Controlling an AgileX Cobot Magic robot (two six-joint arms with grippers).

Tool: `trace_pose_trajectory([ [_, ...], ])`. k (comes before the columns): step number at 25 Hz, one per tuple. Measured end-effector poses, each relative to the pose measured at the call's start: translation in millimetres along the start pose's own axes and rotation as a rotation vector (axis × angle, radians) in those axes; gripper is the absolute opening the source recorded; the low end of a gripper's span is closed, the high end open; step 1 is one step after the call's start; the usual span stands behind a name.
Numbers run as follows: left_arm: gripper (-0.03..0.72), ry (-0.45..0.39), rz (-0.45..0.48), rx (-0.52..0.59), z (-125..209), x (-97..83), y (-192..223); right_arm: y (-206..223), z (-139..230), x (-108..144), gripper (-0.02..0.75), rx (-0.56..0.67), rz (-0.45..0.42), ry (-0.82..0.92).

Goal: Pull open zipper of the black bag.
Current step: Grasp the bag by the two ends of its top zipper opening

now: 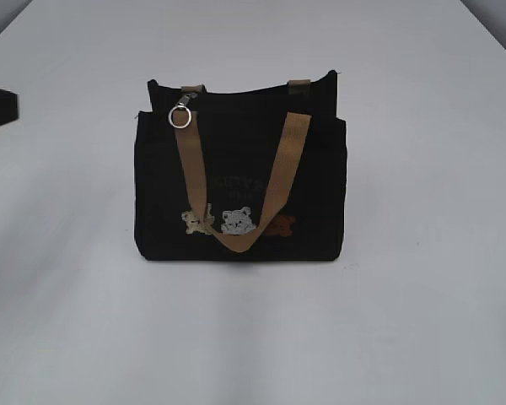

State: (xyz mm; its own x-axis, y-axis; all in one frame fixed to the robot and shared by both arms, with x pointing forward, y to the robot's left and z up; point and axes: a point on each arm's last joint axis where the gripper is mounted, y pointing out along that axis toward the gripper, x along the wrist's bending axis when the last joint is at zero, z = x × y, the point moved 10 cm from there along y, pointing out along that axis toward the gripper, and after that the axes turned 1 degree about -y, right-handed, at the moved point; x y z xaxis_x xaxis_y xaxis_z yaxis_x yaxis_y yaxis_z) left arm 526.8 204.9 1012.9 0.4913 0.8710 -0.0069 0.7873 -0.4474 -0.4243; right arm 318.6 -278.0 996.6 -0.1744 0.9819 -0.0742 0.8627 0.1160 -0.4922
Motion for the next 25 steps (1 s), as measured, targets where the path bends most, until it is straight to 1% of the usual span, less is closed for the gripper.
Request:
trace_pose_trajectory([
  [2,0.321,0.023,0.007,0.032,8,7.7,22,0,0,0,0.283,0.000,0.000,0.000],
  [3,0.321,0.037,0.022,0.050,13,8.9,32,0,0,0,0.283,0.000,0.000,0.000],
  [4,0.321,0.051,0.044,0.065,18,8.6,41,0,0,0,0.283,0.000,0.000,0.000],
  [8,0.326,0.131,0.110,0.068,23,4.5,60,0,0,0,0.283,0.000,0.000,0.000],
  [10,0.333,0.192,0.147,0.061,24,-0.6,64,0,0,0,0.283,0.000,0.000,0.000],
  [13,0.347,0.271,0.239,0.034,25,-15.7,66,0,0,0,0.283,0.000,0.000,0.000],
  [14,0.349,0.287,0.266,0.030,28,-19.5,69,0,0,0,0.283,0.000,-0.001,0.000],
  [17,0.365,0.288,0.310,0.030,39,-23.2,81,0,-1,3,0.283,-0.003,-0.015,0.001],
  [19,0.386,0.278,0.341,0.026,46,-26.0,90,4,-1,8,0.283,0.021,-0.046,-0.022],
  [22,0.400,0.307,0.405,0.037,63,-34.6,101,14,-7,21,0.283,0.079,-0.142,-0.091],
  [23,0.401,0.331,0.419,0.039,66,-37.1,106,19,-16,27,0.283,0.069,-0.183,-0.115],
  [25,0.402,0.358,0.456,0.050,72,-45.0,119,32,-42,38,0.283,0.002,-0.261,-0.144],
])
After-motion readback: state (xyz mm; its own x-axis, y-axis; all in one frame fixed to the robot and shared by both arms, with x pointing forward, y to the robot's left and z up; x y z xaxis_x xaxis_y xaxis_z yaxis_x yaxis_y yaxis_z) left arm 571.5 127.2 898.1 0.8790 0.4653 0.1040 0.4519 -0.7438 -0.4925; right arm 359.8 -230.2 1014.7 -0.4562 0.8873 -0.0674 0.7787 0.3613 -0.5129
